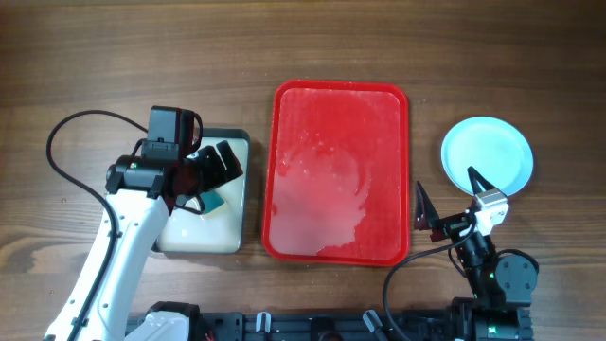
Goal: Clean dirty plates on tray and stack at the side
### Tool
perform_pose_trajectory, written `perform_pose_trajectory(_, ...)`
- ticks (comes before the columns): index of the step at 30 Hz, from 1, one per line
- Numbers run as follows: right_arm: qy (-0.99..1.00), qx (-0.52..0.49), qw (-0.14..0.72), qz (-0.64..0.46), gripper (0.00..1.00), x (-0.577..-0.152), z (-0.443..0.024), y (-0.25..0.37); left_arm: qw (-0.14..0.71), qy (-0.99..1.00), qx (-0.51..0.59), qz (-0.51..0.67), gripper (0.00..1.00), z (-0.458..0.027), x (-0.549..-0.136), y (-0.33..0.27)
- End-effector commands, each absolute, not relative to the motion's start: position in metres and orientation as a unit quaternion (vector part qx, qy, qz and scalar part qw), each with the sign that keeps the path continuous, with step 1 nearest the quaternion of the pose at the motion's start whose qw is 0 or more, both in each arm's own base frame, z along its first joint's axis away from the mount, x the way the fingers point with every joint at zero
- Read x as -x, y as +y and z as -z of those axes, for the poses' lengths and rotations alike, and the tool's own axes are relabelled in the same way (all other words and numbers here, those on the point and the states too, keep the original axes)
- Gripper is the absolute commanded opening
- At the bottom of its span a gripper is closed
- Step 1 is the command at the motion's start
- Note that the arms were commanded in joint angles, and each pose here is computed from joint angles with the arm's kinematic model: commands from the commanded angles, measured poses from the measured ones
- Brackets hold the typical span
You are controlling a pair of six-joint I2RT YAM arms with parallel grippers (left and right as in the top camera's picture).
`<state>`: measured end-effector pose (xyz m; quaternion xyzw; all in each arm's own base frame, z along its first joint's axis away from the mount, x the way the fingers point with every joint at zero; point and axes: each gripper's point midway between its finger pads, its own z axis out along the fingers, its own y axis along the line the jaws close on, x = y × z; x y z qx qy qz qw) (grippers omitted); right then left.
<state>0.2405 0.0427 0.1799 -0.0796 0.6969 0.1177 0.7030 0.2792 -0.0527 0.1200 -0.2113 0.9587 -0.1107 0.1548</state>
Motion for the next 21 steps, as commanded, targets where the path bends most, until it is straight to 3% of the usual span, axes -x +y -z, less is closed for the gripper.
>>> perform_pose_trajectory(1,0.692,0.081,0.708,-0.114,1.00,-0.240,-0.182,0.043,0.157,0.959,0.208,0.116,1.00,-0.122,-0.280,-0.054)
perform_pose_trajectory(5,0.692,0.081,0.708,-0.114,1.00,-0.240,-0.182,0.043,0.215,0.948,0.193,0.134,1.00,-0.156,-0.270,-0.057)
perform_pose_trajectory(8,0.692,0.081,0.708,-0.114,1.00,-0.240,-0.182,0.043,0.338,0.908,0.193,0.152,1.00,-0.216,-0.253,-0.043)
perform_pose_trajectory(11,0.692,0.081,0.708,-0.114,1.00,-0.240,-0.182,0.043,0.457,0.845,0.221,0.169,1.00,-0.244,-0.247,-0.016)
perform_pose_trajectory(15,0.692,0.082,0.708,-0.114,1.00,-0.240,-0.182,0.043,0.560,0.777,0.216,0.189,1.00,-0.226,-0.230,-0.007)
perform_pose_trajectory(21,0.692,0.082,0.708,-0.114,1.00,-0.240,-0.182,0.043,0.632,0.722,0.174,0.221,1.00,-0.187,-0.232,-0.015)
